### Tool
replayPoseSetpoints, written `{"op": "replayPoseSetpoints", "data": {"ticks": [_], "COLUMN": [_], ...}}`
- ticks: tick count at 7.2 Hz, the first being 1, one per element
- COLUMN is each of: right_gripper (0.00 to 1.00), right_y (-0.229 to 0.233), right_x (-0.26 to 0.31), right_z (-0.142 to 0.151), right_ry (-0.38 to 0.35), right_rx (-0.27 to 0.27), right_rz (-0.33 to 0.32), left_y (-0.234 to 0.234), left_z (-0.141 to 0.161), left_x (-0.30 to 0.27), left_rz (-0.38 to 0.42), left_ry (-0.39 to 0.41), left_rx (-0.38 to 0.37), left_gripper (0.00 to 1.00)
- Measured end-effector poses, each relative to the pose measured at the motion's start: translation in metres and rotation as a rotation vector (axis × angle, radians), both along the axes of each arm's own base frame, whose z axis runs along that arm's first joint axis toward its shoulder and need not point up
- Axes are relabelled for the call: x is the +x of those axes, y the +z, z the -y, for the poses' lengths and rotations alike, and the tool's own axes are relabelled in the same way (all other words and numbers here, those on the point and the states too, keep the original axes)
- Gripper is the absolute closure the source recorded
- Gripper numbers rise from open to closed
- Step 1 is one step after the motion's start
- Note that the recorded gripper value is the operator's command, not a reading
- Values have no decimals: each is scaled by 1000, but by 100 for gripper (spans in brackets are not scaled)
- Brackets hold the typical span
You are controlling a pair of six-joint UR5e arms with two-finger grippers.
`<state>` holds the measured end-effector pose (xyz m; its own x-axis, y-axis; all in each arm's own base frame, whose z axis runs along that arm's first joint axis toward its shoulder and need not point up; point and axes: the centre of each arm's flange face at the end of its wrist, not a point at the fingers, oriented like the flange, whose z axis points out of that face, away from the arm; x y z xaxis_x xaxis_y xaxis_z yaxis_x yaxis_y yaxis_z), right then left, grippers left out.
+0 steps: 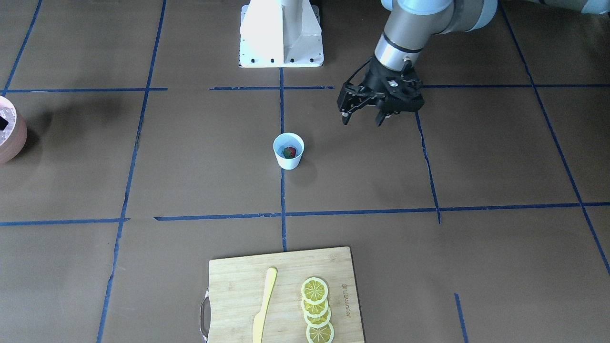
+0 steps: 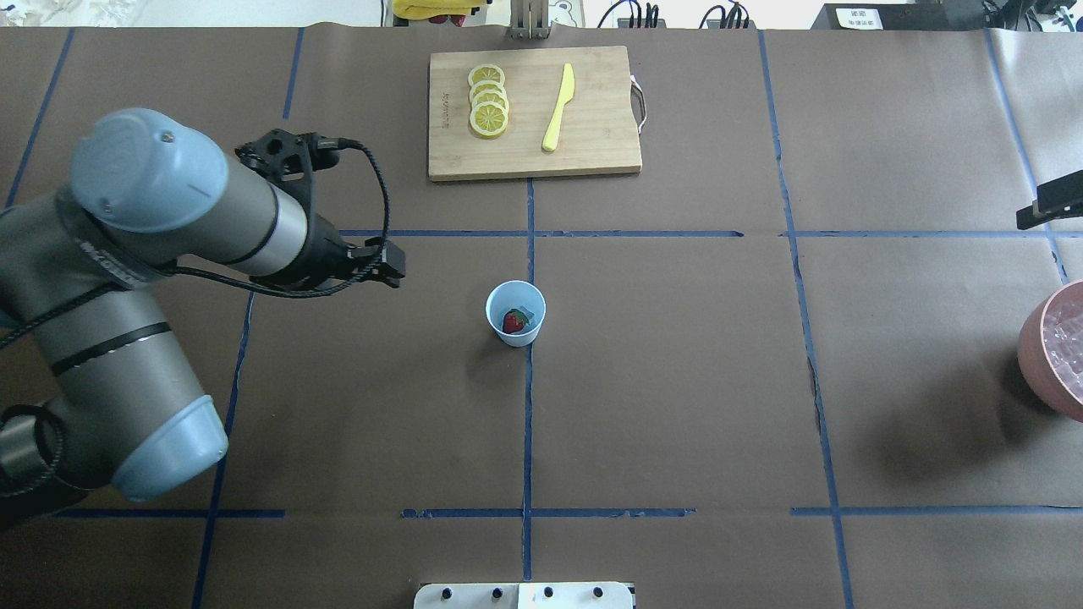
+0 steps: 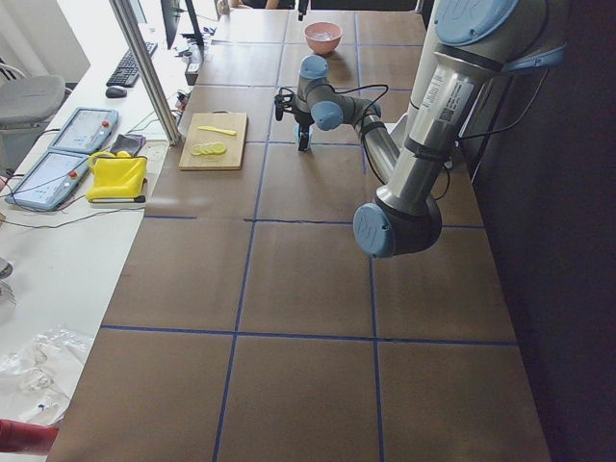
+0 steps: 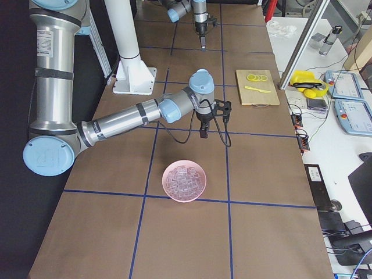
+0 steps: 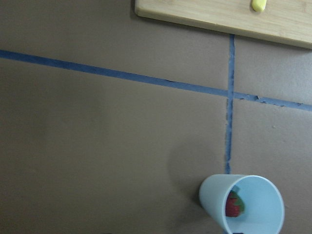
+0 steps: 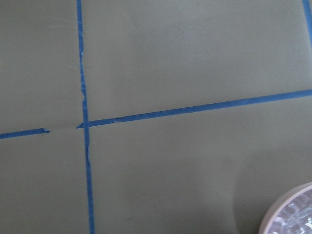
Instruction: Put ice and strawberries in cup
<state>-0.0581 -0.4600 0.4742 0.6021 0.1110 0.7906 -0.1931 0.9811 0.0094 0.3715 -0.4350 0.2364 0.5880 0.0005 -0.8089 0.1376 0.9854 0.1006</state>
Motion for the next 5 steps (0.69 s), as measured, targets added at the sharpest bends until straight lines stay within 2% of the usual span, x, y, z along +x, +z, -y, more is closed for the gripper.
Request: {"op": "replayPoseSetpoints", "data": {"ticks": [2, 4, 5], "right_gripper": [0, 0, 0], "right_y": [44, 66, 70], "right_x": [35, 61, 71], "right_z": [10, 14, 17], "right_ry": [-39, -90, -119], "right_rx": [46, 57, 58], "right_rz": [-46, -88, -108], "left_y": [53, 118, 155], "left_z": [34, 76, 99], "left_x": [-91, -195, -250], "left_rz": [149, 282, 339], "left_ry": [100, 197, 262], "left_rx": [95, 196, 224], "left_gripper": [13, 12, 10]}}
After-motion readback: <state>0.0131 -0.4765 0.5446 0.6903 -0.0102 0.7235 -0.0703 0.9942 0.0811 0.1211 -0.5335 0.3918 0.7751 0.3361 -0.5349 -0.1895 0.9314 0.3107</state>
